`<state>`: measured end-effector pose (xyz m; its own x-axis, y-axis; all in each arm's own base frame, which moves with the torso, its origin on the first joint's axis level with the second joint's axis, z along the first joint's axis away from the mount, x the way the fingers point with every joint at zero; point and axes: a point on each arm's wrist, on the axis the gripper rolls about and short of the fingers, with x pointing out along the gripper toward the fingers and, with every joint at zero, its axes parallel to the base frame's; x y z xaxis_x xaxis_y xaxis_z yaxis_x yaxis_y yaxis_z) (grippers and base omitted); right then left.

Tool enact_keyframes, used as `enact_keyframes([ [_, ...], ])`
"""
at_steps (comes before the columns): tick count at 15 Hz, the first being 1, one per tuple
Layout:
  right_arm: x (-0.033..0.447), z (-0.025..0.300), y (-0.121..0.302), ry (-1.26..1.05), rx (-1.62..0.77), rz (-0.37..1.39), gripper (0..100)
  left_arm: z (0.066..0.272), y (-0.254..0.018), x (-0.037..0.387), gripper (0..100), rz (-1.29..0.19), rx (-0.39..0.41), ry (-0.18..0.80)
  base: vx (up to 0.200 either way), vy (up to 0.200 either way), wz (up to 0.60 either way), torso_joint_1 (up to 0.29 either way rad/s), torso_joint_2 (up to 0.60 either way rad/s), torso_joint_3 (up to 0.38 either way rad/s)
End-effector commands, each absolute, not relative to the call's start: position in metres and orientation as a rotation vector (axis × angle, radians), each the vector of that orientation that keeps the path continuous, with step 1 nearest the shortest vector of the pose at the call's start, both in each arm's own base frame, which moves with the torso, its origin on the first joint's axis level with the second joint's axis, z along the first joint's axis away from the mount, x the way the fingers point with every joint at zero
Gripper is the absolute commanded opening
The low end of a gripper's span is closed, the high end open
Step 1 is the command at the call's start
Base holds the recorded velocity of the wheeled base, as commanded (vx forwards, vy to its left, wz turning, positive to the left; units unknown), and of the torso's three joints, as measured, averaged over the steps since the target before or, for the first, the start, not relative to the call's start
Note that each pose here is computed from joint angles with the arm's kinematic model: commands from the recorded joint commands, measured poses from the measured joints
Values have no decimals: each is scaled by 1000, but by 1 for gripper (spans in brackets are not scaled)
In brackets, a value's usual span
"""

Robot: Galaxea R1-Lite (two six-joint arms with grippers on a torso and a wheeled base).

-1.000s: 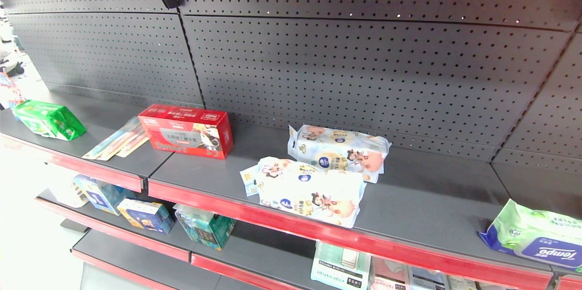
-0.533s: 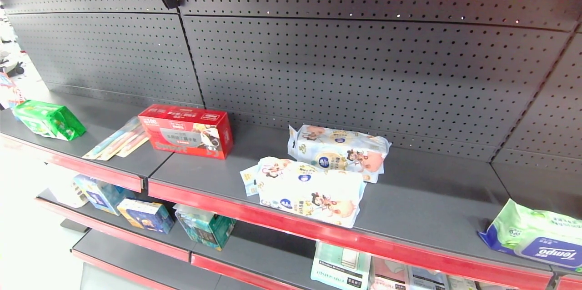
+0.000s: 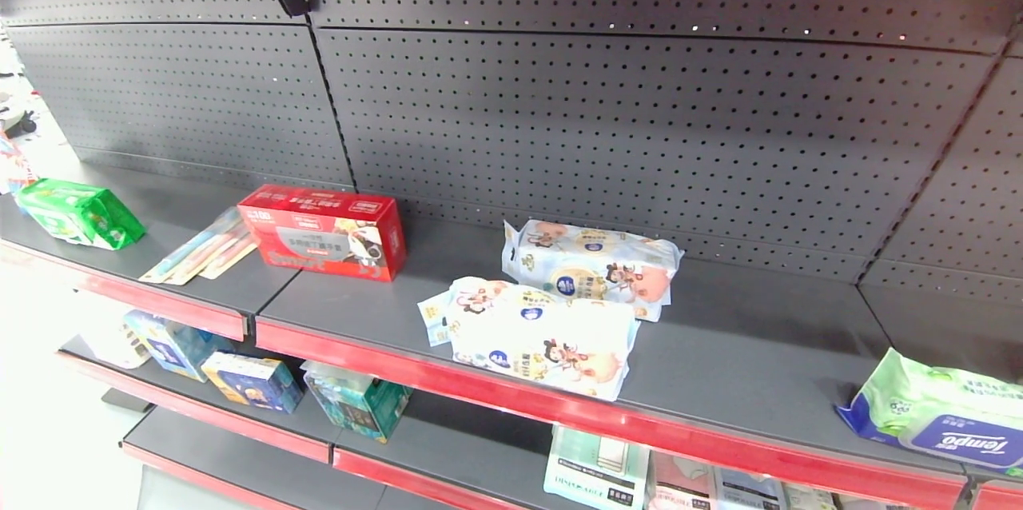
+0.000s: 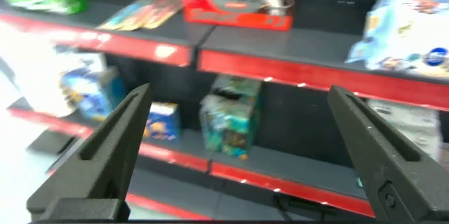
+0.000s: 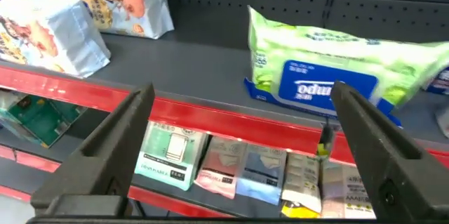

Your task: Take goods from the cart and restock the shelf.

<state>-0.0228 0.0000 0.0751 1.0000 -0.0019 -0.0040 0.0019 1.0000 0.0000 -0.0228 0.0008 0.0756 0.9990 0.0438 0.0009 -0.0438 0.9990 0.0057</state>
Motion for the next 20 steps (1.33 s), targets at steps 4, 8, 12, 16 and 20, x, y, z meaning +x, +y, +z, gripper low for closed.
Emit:
enact_keyframes([
  [4,-23,75,0,3,0,-2,100,76,1,-23,100,44,6,2,0,0,-600,4,1,2],
  [8,-23,75,0,3,0,-2,100,76,1,-23,100,44,6,2,0,0,-600,0,1,0],
  [12,-23,75,0,3,0,-2,100,76,1,-23,100,43,6,2,0,0,-450,3,2,1],
  [16,-23,75,0,3,0,-2,100,76,1,-23,100,32,14,-3,0,0,0,0,0,0],
  [20,-23,75,0,3,0,-2,100,208,1,13,100,53,-132,33,0,0,0,0,0,0],
])
